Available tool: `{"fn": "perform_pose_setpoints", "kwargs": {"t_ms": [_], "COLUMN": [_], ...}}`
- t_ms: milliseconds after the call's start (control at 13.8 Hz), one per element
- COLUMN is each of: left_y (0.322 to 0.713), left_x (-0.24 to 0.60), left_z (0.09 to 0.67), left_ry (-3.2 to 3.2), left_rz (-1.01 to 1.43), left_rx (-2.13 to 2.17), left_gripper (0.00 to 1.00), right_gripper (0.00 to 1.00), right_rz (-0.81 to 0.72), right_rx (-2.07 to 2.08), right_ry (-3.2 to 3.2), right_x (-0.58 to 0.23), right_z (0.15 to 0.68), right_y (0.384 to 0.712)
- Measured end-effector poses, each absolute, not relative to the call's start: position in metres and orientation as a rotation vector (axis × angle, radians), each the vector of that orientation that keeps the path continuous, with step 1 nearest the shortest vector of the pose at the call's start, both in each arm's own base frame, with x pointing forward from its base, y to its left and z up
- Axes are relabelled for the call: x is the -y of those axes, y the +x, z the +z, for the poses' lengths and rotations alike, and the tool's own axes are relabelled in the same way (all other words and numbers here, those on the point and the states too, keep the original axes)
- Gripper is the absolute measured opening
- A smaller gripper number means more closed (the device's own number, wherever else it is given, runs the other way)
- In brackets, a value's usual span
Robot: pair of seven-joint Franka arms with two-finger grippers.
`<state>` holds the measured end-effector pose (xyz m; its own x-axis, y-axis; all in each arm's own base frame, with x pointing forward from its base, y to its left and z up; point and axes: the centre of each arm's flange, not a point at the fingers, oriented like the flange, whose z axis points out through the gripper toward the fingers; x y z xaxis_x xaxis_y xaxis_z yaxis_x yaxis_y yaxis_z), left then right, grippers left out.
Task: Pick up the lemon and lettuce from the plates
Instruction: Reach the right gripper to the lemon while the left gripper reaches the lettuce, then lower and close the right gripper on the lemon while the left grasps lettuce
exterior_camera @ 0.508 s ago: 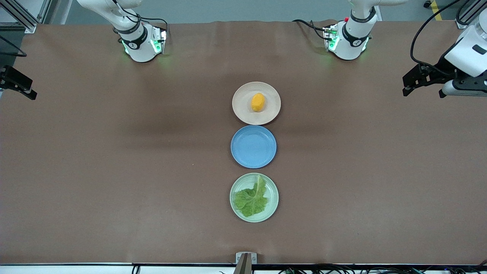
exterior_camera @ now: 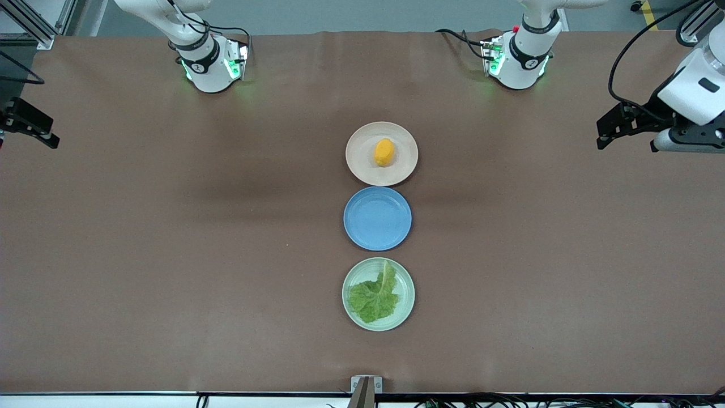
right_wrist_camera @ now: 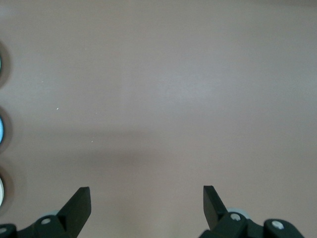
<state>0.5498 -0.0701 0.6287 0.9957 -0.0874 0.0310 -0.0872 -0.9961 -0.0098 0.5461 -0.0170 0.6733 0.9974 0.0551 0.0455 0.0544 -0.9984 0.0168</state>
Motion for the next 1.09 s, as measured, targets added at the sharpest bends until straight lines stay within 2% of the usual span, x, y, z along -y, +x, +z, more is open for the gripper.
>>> {"fn": "perform_pose_setpoints", "kwargs": {"t_ms": [218,581,871,1089], "left_y": [0.594,0.653,0.652,0.65], "left_x": [0.116,0.232,0.345,0.393], "left_z": [0.579,0.442,0.364,0.308], "left_ry": [-3.137,-3.17,-3.247,-3.284], "left_rz": [-0.074,-0.227,-0.409,-0.561], "left_rx": [-0.246,-0.392,-0.296,-0.291], "left_gripper": [1.0,1.0,1.0,0.98], "right_gripper": [1.0,1.0,1.0,1.0], "right_rz": [0.014,0.01,0.033,0.026], "right_rx": [-0.074,0.145,0.257,0.259], "right_ry": [3.132,3.123,3.172,3.218], "right_x": [-0.067,-0.283,-0.414,-0.465], "right_z": [0.652,0.583,0.484,0.403], "right_y": [0.546,0.519,0.484,0.452]}}
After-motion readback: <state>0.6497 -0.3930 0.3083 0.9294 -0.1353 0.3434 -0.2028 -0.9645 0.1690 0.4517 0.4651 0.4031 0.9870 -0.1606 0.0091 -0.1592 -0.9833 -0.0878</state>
